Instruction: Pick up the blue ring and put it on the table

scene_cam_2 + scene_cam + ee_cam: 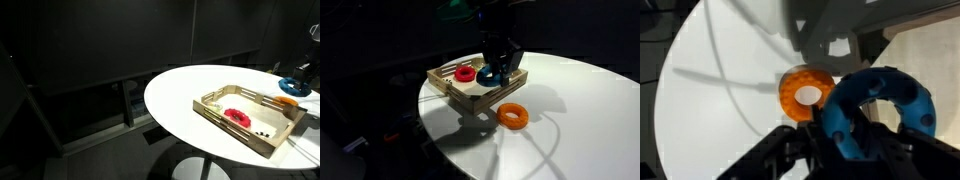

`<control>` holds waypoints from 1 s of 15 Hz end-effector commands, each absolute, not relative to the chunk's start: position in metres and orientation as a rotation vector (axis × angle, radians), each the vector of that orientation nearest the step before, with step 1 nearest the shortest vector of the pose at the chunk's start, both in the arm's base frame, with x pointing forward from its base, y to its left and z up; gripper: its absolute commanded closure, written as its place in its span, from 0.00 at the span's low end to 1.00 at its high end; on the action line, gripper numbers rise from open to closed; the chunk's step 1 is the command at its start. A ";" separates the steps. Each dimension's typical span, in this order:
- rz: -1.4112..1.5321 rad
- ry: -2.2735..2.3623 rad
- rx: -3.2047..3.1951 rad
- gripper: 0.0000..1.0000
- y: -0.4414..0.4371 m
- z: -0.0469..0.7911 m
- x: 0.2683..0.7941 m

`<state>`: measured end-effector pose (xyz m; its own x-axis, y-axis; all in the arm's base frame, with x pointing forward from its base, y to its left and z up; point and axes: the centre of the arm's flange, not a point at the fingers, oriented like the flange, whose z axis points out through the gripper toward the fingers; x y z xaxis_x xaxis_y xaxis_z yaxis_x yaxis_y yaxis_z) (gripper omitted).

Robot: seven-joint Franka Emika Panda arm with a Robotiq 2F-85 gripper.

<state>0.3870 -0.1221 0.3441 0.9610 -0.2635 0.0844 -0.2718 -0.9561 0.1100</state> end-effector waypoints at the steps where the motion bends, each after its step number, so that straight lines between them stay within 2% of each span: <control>1: 0.078 -0.511 2.918 0.89 -0.147 0.346 0.373; 15: -0.040 -0.713 2.800 0.89 -0.201 0.297 0.378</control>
